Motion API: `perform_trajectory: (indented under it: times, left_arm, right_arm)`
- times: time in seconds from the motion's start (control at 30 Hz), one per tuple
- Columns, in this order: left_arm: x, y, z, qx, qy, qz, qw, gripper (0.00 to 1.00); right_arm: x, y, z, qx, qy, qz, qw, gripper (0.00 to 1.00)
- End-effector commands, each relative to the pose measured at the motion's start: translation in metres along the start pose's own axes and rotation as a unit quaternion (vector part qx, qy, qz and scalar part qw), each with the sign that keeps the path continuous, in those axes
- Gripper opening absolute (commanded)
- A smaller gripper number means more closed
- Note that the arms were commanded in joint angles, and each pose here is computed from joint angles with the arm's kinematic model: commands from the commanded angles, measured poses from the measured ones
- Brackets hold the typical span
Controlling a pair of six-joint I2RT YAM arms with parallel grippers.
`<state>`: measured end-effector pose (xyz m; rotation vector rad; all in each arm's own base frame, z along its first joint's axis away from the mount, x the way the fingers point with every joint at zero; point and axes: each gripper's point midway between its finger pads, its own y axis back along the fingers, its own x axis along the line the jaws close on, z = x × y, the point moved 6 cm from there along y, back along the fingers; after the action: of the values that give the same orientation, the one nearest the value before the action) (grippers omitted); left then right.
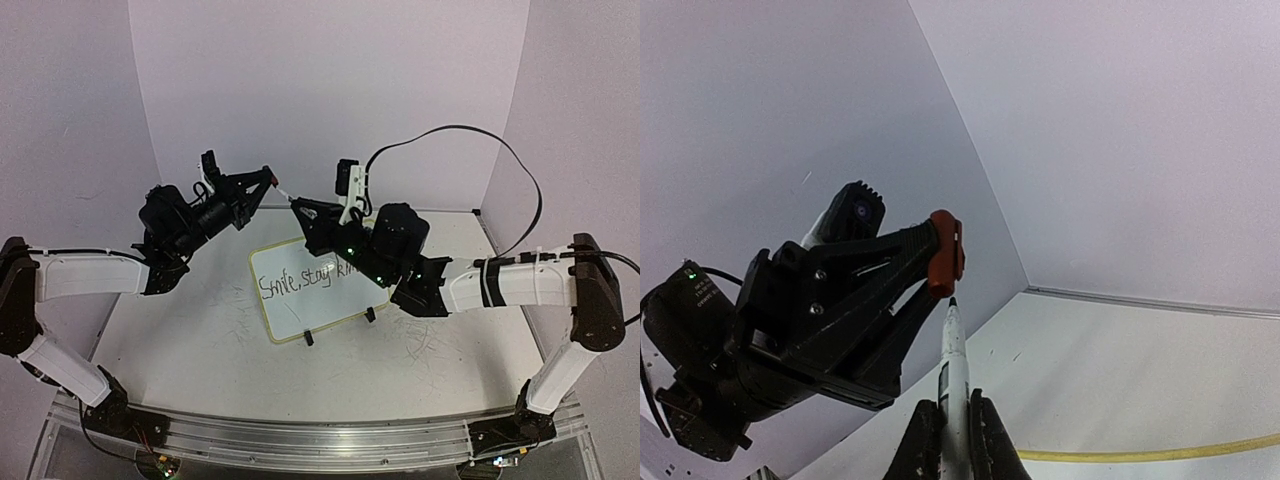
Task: Write a sentence on the whiteboard
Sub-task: Insert the pen cap into the whiteboard marker.
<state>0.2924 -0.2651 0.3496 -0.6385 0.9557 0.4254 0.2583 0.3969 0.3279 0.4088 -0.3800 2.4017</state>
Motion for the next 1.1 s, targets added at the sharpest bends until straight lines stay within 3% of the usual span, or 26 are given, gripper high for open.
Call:
perform_trajectory:
  times: [0.0,1.07]
  left_arm:
    - [-0.017,-0.005,0.006,-0.01,-0.005,-0.035,0.999,0.0]
    - [-0.011,-0.004,0.005,-0.014,-0.009,-0.026,1.0,0.0]
  right_arm:
    - [0.012,0.005,0.027,-0.044,-0.008,0.025,0.999,0.0]
    - [0.01,0.012,0.03,-0.048,-0.011,0.015,0.999,0.0]
